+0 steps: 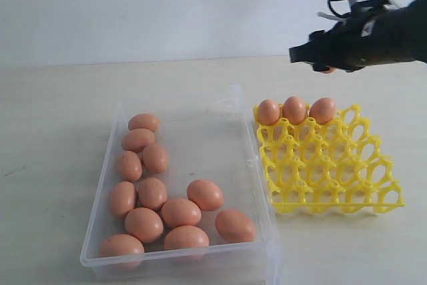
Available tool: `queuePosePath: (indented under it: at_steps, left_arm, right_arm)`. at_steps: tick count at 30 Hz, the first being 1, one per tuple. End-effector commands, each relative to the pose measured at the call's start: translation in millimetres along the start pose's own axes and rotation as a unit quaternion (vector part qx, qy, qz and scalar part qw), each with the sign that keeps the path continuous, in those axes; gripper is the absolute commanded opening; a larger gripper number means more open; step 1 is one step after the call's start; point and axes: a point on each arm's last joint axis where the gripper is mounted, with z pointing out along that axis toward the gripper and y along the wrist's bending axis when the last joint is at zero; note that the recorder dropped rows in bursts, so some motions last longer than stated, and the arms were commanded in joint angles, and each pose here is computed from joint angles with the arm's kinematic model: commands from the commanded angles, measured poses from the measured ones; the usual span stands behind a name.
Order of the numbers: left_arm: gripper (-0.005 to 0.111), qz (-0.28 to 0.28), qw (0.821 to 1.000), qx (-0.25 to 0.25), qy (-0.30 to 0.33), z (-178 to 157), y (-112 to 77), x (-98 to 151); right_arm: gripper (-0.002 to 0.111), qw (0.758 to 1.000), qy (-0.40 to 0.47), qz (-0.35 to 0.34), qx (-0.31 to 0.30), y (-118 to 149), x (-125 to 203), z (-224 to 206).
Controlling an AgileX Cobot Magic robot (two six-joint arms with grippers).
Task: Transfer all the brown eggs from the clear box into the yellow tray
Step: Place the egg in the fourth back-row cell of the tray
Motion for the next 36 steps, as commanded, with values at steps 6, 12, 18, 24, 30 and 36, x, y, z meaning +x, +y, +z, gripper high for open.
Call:
queuePosePath:
  at_steps: [6, 12, 18, 24, 30, 36]
  left_arm:
    - [0.000, -0.002, 1.000, 0.000, -0.008, -1, 0.1, -2]
    - [0.000, -0.002, 1.000, 0.000, -0.008, -1, 0.1, -2]
    - [0.000, -0.002, 1.000, 0.000, -0.008, -1, 0.1, -2]
    - [0.000, -0.002, 1.000, 0.000, -0.008, -1, 0.1, -2]
    - [0.000, -0.002, 1.000, 0.000, -0.008, -1, 0.1, -2]
    - [0.000, -0.002, 1.000, 0.000, -0.008, -1, 0.1, -2]
  right_arm:
    - [0.000, 0.993, -0.013, 0.098, 0.063, -60, 25, 20]
    - [0.000, 0.992, 0.013, 0.103, 0.068, -66, 47, 43]
    - [0.000, 0.991, 0.033, 0.113, 0.068, -67, 63, 58]
    - [0.010, 0.991, 0.015, 0.112, 0.067, -67, 64, 64]
    - [0.041, 0.990, 0.015, 0.121, 0.067, -68, 64, 67]
    - [0.051, 0.991, 0.016, 0.118, 0.066, -67, 64, 67]
